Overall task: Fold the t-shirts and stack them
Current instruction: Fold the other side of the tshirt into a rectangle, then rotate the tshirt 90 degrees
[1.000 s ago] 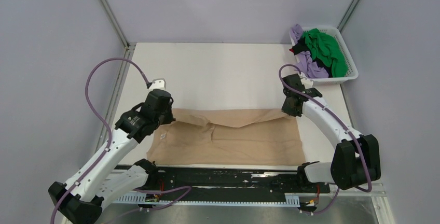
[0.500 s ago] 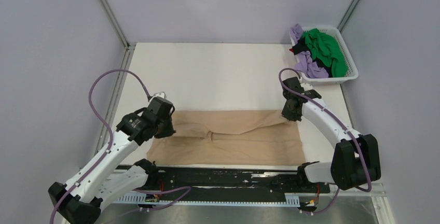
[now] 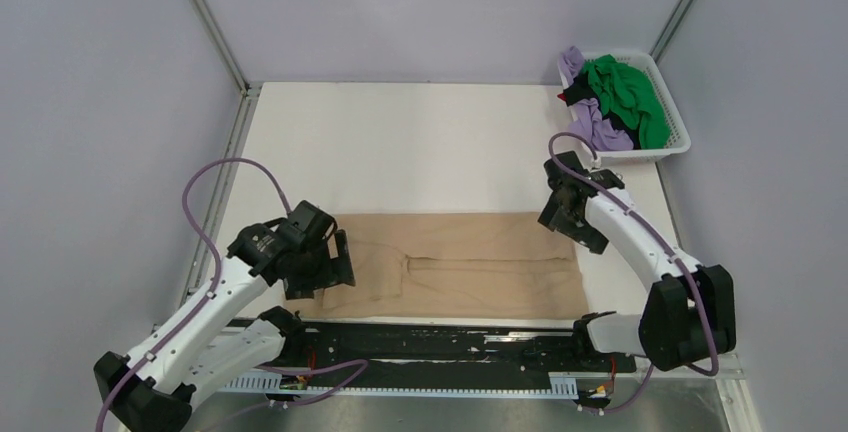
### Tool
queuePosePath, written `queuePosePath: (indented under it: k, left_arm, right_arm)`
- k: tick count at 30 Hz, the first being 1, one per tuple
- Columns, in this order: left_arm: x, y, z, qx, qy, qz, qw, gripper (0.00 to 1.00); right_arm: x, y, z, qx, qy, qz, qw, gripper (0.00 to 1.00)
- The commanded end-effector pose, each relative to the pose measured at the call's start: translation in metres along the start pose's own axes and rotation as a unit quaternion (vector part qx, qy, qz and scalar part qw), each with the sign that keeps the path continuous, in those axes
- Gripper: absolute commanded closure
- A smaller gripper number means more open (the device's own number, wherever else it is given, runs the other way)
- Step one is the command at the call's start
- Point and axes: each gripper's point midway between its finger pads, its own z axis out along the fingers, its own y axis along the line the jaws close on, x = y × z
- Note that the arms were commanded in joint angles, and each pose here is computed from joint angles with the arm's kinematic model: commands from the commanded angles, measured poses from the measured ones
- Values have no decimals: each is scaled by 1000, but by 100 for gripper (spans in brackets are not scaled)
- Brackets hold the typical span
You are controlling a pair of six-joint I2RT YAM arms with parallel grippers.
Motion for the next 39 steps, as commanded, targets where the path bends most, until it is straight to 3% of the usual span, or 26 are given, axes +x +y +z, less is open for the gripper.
queuePosePath:
  k: [1, 4, 7, 10, 13, 18, 25, 27, 30, 31, 32, 33, 34, 35, 36, 39]
  left_arm:
    - [-30, -38, -21, 84, -63, 6, 994, 1]
    - [-50, -65, -10, 113, -80, 7, 990, 0]
    - [-76, -96, 13, 143, -105, -6, 984, 0]
    - [-92, -111, 50, 147, -90, -41, 984, 0]
    - [-95, -109, 86, 154, -62, -86, 982, 0]
    - [-133, -81, 139, 113, -86, -167, 976, 0]
    - [-226, -96, 174, 82, -134, -197, 968, 0]
    - [-253, -105, 197, 72, -121, -198, 970, 0]
    - [-324, -148, 197, 115, -148, -193, 963, 0]
    - [-324, -149, 225, 109, -121, -196, 967, 0]
    - [-353, -169, 213, 133, -130, -197, 963, 0]
    - [-345, -174, 242, 142, -89, -201, 965, 0]
    - [-375, -198, 228, 182, -107, -199, 957, 0]
    - [-369, -205, 252, 199, -74, -210, 954, 0]
    - [-390, -224, 241, 233, -89, -207, 946, 0]
    - [-399, -258, 264, 299, -68, -233, 923, 0]
  right_arm:
    - [-29, 15, -29, -73, -58, 25, 995, 0]
    - [-27, 53, -41, -189, -53, 2, 981, 0]
    - [-18, 94, -56, -312, -41, -28, 949, 0]
    - [-5, 122, -64, -386, -9, -50, 921, 0]
    - [7, 134, -50, -393, 23, -59, 917, 0]
    - [19, 137, -20, -365, 46, -66, 927, 0]
    - [38, 131, 14, -319, 78, -79, 941, 0]
    - [48, 132, 16, -326, 97, -86, 936, 0]
    - [64, 136, 11, -353, 124, -99, 922, 0]
    - [70, 137, 8, -360, 134, -105, 917, 0]
    - [75, 139, 4, -369, 142, -110, 912, 0]
    - [81, 141, -2, -378, 149, -117, 906, 0]
    - [88, 144, -8, -388, 155, -128, 899, 0]
    - [94, 148, -15, -397, 157, -141, 893, 0]
    - [101, 153, -21, -404, 159, -157, 887, 0]
    - [121, 170, -35, -420, 164, -199, 870, 0]
